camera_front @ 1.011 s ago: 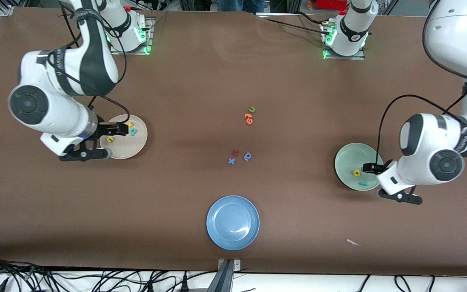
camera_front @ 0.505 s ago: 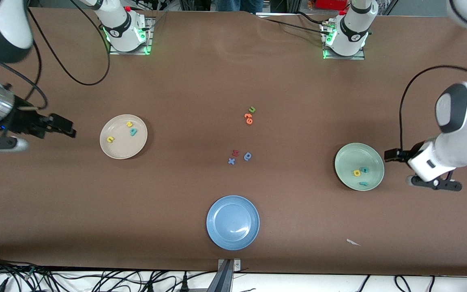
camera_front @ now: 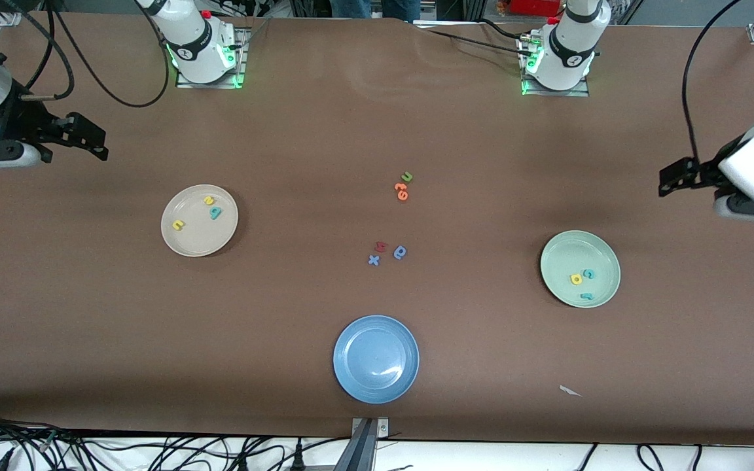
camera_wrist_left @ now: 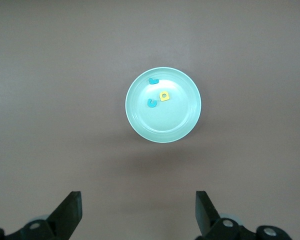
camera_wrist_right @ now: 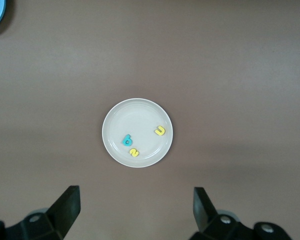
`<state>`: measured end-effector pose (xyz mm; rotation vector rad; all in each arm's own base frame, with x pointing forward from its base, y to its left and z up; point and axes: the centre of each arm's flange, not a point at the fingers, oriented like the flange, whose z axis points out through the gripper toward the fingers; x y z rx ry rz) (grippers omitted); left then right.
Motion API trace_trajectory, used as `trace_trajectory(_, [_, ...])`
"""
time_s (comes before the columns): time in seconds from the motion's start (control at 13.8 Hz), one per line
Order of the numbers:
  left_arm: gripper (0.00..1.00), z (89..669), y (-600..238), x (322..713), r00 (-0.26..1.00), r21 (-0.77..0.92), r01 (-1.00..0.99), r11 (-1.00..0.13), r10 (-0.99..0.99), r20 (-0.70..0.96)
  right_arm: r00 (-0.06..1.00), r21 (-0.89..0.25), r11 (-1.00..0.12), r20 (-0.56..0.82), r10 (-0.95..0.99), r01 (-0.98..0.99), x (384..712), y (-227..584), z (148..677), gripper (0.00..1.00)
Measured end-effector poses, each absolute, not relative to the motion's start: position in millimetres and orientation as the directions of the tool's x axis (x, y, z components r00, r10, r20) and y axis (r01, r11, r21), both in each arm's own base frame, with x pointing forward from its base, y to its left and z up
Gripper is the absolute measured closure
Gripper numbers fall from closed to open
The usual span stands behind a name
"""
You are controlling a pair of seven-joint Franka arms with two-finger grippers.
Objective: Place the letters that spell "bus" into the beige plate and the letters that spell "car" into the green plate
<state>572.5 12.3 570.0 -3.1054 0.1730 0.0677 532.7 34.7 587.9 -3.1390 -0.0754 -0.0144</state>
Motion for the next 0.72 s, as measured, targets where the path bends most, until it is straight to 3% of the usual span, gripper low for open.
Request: trace_trajectory(0.72, [0.00, 580, 6, 561, 0.991, -0.030, -0.128, -0.991, -0.127, -0.032, 1.000, -0.003, -1.000, 0.027, 0.014, 0.014, 540, 29, 587, 0.00])
